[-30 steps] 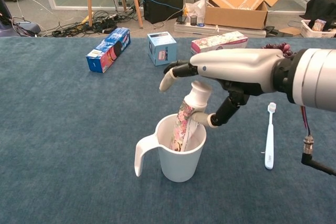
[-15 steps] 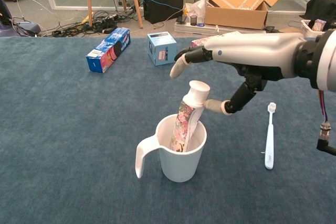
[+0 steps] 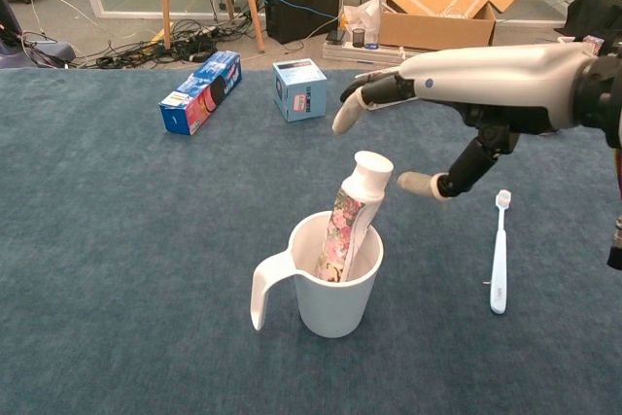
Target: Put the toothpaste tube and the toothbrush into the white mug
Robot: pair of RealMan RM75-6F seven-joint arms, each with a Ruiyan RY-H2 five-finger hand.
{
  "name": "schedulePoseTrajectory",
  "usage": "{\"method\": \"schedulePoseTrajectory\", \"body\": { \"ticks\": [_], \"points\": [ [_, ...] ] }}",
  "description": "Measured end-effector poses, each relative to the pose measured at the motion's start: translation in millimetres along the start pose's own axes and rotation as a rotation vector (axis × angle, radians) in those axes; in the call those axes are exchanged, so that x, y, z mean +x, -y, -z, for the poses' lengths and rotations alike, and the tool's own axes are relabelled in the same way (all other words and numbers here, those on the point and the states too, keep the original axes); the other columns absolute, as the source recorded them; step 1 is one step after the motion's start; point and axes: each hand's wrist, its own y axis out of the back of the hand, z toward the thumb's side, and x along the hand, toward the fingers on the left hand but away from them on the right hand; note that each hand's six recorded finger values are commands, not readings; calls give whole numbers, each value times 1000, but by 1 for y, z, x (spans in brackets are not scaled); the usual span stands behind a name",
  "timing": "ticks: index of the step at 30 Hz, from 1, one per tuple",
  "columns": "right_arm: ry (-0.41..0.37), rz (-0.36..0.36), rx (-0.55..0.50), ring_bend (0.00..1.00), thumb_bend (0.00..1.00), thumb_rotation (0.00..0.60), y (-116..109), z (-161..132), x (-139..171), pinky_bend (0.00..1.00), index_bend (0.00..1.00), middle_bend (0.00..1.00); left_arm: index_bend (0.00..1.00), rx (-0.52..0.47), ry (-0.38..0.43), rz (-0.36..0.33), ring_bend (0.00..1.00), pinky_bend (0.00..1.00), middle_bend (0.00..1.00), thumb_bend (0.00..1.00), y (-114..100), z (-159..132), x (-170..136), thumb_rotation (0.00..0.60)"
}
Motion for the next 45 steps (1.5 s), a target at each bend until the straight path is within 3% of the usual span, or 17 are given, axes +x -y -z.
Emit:
{"method": "schedulePoseTrajectory", "body": {
  "ticks": [6,10,12,15,17,23,29,35,45],
  "points": [
    [53,-19,36,0,328,600,-5,17,12,98,203,58,505,0,-1,-1,308,331,403,252,0,0,0,600],
    [109,-33,83,28,328,600,-8,35,25,290,203,155,505,0,-1,-3,308,332,403,252,0,0,0,600],
    [142,-45,118,123,328,600,-7,45,33,401,206,260,505,1,-1,-4,308,331,403,252,0,0,0,600],
    [182,-76,164,343,329,600,-2,58,44,592,260,473,505,2,-2,-2,308,331,403,252,0,0,1,600],
    [206,-112,184,448,331,600,3,66,51,663,291,577,505,3,-3,-1,308,331,403,252,1,0,1,600],
    [238,-236,206,687,360,600,24,78,68,827,331,825,505,3,-5,1,307,332,403,252,1,1,2,600],
    [248,-350,169,841,503,600,43,83,81,928,333,979,505,0,-5,-1,308,332,403,252,1,1,2,600],
    [278,-450,76,912,608,600,60,92,92,977,331,1000,505,3,-8,5,308,331,403,252,2,1,2,600],
    [336,-535,-2,945,632,600,71,112,103,998,255,1000,505,5,-7,5,308,331,403,252,2,1,2,600]
  ]
}}
